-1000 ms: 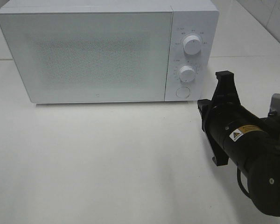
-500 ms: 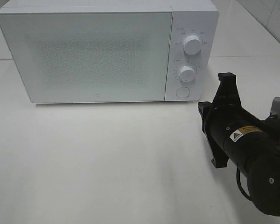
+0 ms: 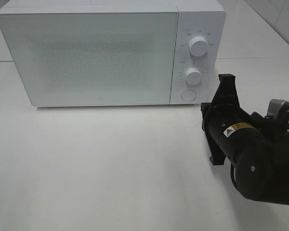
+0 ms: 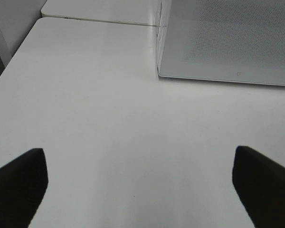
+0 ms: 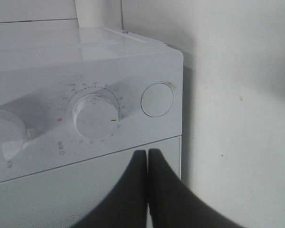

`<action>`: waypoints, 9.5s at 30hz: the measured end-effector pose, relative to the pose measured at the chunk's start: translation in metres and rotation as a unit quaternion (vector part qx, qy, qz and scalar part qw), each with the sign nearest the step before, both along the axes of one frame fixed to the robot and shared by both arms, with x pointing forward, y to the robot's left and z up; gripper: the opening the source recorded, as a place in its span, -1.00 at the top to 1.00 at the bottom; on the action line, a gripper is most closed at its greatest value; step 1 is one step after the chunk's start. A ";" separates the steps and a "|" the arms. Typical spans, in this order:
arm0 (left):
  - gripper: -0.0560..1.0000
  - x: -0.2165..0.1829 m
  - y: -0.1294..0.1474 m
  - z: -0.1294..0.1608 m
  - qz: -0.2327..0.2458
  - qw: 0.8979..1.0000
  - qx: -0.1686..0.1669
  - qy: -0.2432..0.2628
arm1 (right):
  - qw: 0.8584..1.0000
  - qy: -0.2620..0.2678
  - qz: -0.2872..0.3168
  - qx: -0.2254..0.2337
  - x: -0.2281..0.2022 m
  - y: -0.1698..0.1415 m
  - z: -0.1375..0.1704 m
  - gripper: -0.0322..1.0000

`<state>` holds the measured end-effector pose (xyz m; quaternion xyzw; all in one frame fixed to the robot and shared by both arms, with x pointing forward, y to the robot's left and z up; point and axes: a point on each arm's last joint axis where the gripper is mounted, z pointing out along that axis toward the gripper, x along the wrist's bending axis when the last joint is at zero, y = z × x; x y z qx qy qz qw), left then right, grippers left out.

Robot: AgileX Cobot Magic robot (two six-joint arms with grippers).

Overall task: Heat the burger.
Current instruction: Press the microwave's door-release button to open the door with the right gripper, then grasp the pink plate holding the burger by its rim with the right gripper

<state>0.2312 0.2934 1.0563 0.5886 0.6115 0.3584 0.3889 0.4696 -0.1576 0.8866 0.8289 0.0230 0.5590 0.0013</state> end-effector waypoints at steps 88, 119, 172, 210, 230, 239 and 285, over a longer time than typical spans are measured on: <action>-0.95 0.000 0.000 0.000 0.000 1.000 0.000 0.000 | 0.994 0.051 -0.090 0.026 0.122 0.026 -0.046 0.90; -0.95 0.000 0.000 0.000 0.000 1.000 0.000 0.000 | 0.996 0.057 -0.070 0.012 0.120 0.026 -0.044 0.90; -0.95 0.000 0.000 0.000 0.000 1.000 0.000 0.000 | 0.673 0.136 0.562 -0.461 0.026 0.022 0.037 0.85; -0.95 0.000 0.000 0.000 0.000 1.000 0.000 0.000 | -0.039 -0.071 0.706 -0.704 0.032 0.008 0.105 0.65; -0.95 0.000 0.000 0.000 0.000 1.000 0.000 0.000 | 0.007 -0.109 0.646 -0.756 0.044 0.018 0.113 -0.97; -0.95 0.000 0.000 0.000 0.000 1.000 0.000 0.000 | -0.043 -0.133 0.633 -0.761 0.045 0.035 0.103 -0.99; -0.95 0.000 0.000 0.000 0.000 1.000 0.000 0.000 | -0.056 -0.167 0.584 -0.792 0.147 0.163 0.059 -0.75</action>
